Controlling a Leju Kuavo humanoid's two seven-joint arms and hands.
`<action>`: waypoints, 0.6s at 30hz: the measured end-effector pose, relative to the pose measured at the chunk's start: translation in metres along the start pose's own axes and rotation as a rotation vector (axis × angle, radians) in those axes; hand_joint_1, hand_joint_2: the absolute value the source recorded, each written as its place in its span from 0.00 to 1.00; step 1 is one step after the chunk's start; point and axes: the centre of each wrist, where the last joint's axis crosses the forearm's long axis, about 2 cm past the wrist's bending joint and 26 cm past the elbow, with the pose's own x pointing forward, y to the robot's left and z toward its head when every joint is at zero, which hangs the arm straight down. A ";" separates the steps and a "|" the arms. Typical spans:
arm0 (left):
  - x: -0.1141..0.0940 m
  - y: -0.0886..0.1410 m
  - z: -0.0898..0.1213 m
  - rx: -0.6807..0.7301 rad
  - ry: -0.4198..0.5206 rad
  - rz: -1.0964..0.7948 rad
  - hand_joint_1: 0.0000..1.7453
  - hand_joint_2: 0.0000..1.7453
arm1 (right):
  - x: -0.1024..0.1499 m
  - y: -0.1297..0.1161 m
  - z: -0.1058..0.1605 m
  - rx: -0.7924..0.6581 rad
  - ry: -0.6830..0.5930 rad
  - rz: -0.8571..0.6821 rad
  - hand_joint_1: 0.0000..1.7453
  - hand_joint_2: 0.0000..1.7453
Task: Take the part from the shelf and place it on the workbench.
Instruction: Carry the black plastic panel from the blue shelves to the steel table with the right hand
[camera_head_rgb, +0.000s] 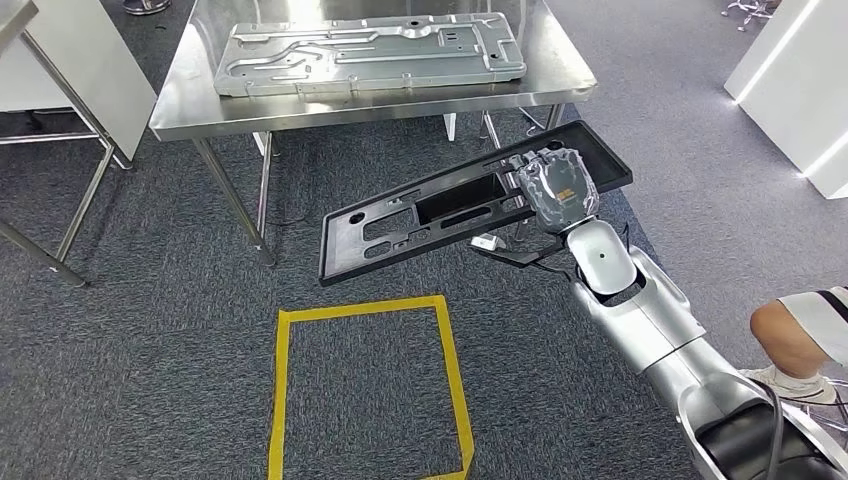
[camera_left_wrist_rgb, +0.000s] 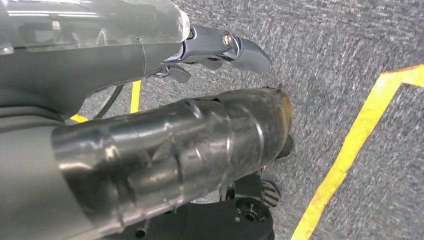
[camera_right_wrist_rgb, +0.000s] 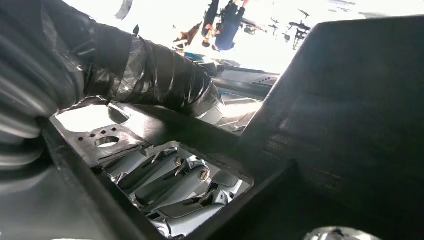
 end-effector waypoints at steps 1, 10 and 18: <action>0.000 0.000 0.000 -0.001 -0.001 0.002 0.00 0.00 | 0.000 -0.002 -0.003 0.006 -0.004 0.006 1.00 1.00; 0.000 0.001 0.000 0.016 0.021 0.016 0.00 0.00 | -0.013 -0.058 -0.065 0.066 -0.047 0.094 1.00 1.00; 0.003 0.001 -0.001 0.013 0.032 0.011 0.00 0.00 | 0.079 -0.116 -0.105 0.009 -0.241 0.109 1.00 1.00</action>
